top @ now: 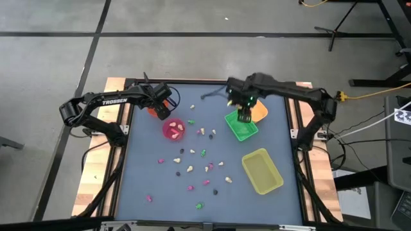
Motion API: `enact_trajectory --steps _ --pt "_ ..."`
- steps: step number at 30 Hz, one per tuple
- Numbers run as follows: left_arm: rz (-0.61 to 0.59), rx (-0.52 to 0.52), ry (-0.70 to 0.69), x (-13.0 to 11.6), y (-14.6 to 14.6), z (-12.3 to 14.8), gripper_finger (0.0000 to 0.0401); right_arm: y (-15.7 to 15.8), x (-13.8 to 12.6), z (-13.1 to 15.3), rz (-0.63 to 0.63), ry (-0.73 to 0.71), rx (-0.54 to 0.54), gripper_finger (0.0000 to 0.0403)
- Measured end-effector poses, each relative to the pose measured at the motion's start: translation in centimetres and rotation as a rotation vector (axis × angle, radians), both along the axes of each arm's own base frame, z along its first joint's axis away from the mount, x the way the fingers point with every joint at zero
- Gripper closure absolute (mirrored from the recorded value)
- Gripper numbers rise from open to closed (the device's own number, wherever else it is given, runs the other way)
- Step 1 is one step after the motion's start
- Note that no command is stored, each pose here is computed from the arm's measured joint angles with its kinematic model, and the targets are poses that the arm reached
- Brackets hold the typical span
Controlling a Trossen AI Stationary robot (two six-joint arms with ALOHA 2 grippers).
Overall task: Sort Halloween decoration
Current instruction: Put the white skull toy into the green bin
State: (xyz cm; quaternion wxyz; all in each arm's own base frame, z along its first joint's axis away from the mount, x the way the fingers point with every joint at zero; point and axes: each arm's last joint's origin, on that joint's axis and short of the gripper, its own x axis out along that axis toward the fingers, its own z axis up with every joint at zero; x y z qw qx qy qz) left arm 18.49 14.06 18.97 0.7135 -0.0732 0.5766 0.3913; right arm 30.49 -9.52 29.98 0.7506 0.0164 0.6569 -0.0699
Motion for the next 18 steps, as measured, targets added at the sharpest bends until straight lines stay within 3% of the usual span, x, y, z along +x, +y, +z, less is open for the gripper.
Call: enact_trajectory --steps 10,18 --pt "0.0 0.0 0.0 0.0 0.0 0.0 0.0218 10.7 2.9 0.2 0.337 -0.156 -0.02 0.0189" --pt "0.001 0.0 -0.001 0.0 0.0 0.0 0.0218 16.7 3.9 -0.5 0.513 -0.247 -0.012 0.0189"
